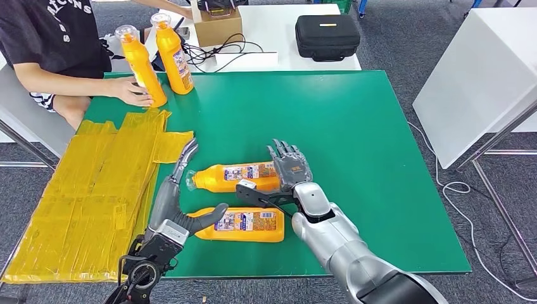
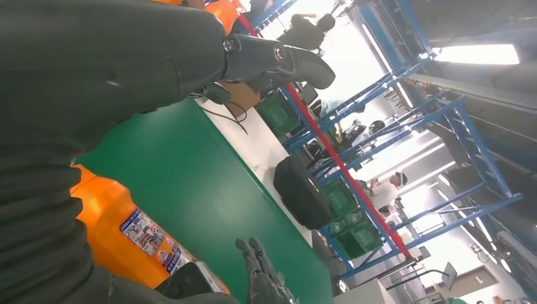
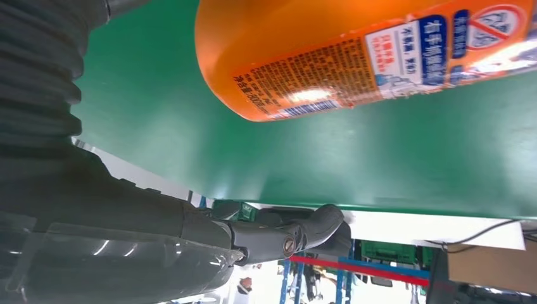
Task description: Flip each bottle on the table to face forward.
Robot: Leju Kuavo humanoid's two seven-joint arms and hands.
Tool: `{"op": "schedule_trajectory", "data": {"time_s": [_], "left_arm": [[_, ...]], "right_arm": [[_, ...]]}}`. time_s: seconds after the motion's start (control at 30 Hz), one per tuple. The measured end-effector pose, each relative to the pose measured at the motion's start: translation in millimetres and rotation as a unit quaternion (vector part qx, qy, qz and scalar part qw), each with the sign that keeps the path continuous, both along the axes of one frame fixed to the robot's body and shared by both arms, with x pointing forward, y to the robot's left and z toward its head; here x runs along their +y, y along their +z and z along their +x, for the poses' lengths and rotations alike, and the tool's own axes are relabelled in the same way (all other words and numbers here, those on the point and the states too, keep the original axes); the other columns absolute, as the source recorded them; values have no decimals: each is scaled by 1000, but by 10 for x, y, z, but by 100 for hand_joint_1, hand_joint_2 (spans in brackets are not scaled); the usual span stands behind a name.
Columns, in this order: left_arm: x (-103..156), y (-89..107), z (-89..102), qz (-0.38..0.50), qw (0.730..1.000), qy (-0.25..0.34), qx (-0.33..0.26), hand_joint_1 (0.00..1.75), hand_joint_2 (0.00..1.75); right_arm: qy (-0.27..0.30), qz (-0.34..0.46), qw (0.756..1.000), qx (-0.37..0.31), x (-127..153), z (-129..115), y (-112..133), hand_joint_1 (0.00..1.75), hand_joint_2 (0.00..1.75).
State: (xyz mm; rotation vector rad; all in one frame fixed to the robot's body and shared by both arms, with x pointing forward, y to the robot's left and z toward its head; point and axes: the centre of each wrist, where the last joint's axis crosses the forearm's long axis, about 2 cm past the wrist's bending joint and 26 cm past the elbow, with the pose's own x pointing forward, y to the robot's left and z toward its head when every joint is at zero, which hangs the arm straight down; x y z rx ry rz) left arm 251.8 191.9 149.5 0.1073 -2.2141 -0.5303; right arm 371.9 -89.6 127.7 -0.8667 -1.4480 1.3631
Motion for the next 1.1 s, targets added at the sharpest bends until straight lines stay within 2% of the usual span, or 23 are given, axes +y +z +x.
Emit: {"op": "schedule_trajectory", "data": {"time_s": [0.2, 0.47, 0.83, 1.1], "left_arm": [[-8, -3, 9, -2, 1000, -2, 2, 0, 175], [-50, 6, 54, -8, 1000, -18, 3, 0, 175], [-100, -2, 114, -17, 999, -37, 6, 0, 175], [-186, 18, 184, -19, 998, -55, 9, 0, 175]], "right_arm": [[-3, -5, 1000, 9, -21, 5, -25, 0, 175], [5, 4, 998, 68, -100, 43, -65, 0, 175], [28, 6, 997, 70, -142, 71, -68, 0, 175], [27, 3, 997, 67, -167, 82, -69, 11, 175]]}}
